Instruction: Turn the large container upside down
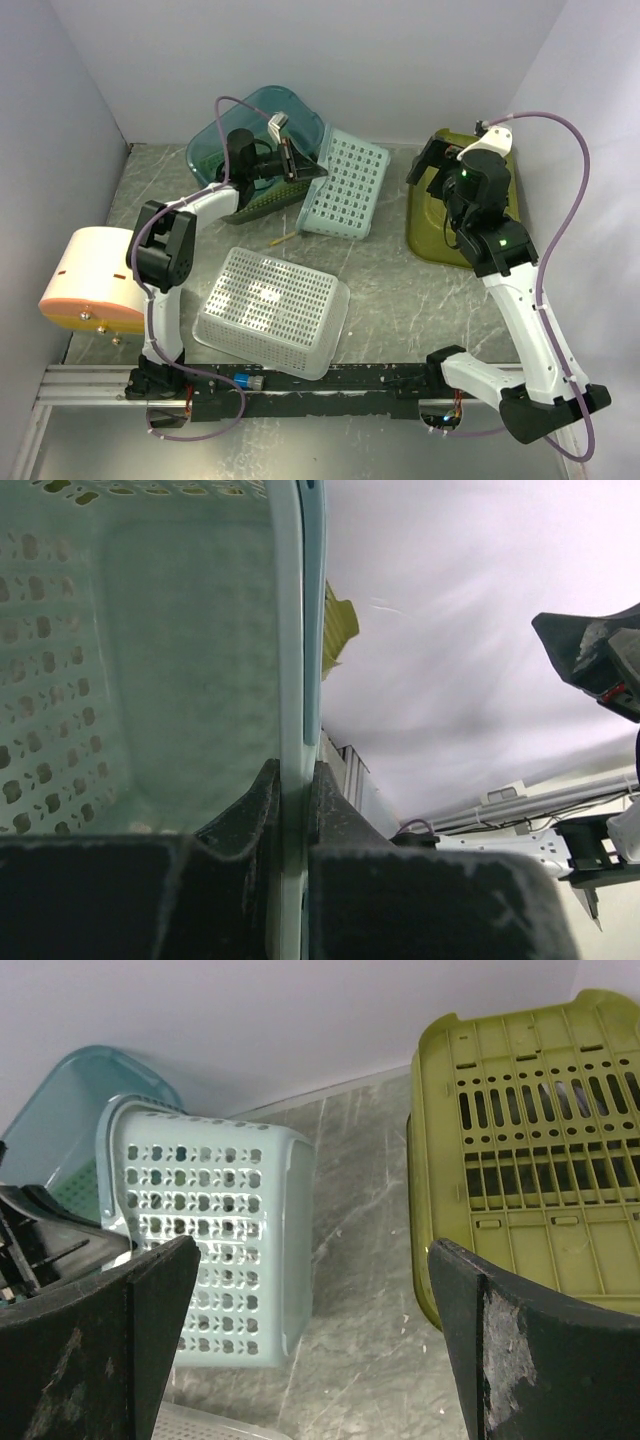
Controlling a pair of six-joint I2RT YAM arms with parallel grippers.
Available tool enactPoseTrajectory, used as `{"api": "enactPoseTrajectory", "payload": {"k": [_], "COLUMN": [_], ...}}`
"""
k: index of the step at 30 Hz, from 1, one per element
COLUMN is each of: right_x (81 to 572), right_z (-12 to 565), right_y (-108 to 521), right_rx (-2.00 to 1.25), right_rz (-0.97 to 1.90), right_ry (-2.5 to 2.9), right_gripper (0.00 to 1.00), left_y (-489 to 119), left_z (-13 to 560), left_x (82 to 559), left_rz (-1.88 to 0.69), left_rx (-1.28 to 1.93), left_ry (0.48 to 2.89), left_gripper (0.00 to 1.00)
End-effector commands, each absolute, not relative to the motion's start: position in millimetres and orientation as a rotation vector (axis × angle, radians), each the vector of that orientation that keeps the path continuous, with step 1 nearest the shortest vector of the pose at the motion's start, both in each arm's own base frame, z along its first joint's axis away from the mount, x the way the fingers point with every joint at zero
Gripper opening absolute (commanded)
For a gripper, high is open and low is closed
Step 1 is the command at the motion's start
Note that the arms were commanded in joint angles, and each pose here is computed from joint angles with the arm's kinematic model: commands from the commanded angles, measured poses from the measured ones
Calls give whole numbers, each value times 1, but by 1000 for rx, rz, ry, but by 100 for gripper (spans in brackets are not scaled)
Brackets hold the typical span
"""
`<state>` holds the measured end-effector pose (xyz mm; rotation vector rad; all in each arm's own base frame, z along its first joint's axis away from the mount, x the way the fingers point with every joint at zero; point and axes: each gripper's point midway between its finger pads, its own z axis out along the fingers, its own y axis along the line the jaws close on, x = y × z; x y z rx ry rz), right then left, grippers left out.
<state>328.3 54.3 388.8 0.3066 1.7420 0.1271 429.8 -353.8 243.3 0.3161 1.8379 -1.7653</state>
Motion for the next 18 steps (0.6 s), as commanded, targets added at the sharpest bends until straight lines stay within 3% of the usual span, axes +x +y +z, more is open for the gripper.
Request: {"api": "enactPoseTrajectory", "payload": {"k": [1, 9, 18], "right_x": [333, 336, 334], "right_z": [389, 386, 375], "right_y": [57, 57, 58], "right_rx": [318, 319, 312], "right_rz": [149, 135, 137], "right_ry": [1733, 1746, 1768], "right_gripper": [100, 100, 100], "left_y": [-341, -398, -413], "left_z": [265, 280, 268], "left_x": [440, 401, 404], "left_rz": [-1652, -1873, -2197], "left_rx": [332, 466, 332], "left_ry": [1765, 1690, 1618], "left_gripper": [7, 7, 7]}}
